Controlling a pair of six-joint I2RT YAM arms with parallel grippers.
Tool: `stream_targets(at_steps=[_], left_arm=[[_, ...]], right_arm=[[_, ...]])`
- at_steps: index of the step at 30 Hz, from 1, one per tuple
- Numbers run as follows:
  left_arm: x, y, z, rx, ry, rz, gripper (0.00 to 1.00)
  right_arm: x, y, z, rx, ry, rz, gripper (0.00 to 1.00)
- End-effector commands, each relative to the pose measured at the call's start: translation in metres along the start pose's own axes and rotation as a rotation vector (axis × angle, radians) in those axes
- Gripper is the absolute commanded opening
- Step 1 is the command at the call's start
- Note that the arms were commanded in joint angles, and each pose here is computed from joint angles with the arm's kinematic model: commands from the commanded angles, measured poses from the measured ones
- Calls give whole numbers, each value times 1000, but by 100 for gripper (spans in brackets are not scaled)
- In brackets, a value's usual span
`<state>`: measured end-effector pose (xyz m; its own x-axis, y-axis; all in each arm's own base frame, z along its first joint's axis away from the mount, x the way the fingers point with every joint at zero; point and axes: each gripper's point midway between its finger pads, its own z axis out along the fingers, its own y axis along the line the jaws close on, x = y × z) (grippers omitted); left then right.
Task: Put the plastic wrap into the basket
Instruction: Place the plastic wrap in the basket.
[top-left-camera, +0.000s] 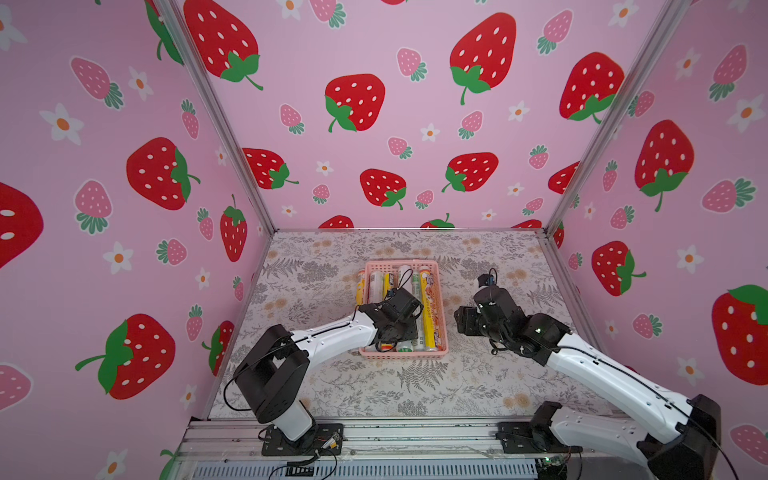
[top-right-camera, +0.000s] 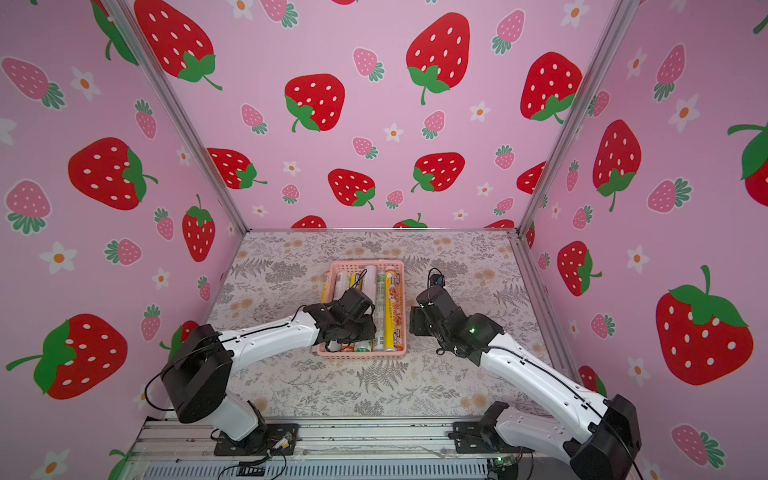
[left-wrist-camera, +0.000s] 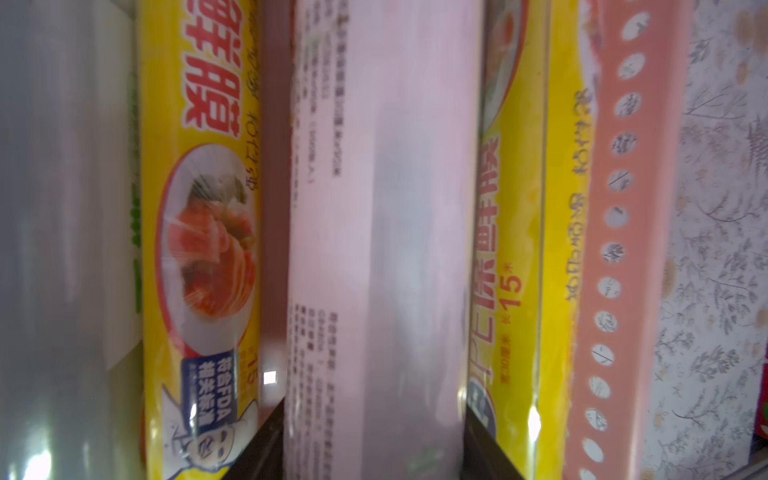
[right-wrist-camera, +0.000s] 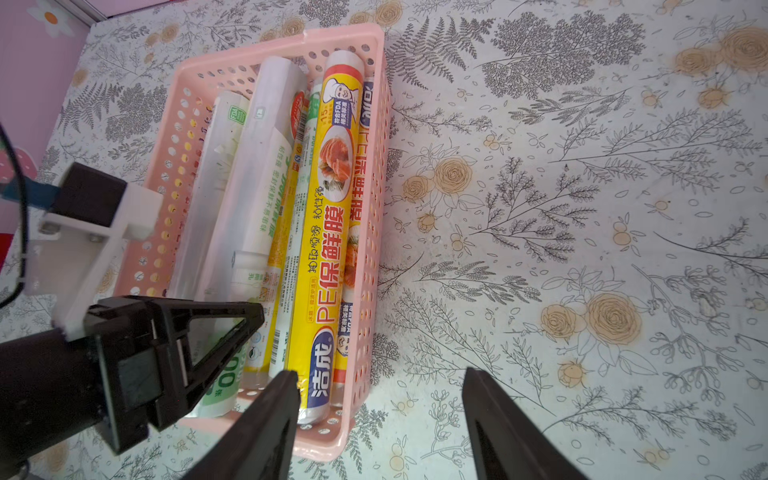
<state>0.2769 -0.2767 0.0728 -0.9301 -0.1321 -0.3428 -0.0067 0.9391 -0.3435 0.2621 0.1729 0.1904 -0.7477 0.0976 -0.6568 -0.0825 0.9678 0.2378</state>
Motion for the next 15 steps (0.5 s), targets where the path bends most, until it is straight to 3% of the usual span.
stream_targets(at_steps=[1, 5, 9, 15], left_arm=[[-16, -27, -1, 56, -41, 20, 43], [-11, -28, 4, 34, -35, 36, 46], [-10, -26, 3, 19, -36, 45, 59], [-13, -26, -8, 2, -44, 84, 71]], right_arm=[[-7, -4, -5, 20, -27, -23, 68], [-5, -5, -4, 20, -23, -27, 68], [-2, -4, -1, 18, -11, -30, 68], [-1, -2, 1, 7, -5, -22, 68]])
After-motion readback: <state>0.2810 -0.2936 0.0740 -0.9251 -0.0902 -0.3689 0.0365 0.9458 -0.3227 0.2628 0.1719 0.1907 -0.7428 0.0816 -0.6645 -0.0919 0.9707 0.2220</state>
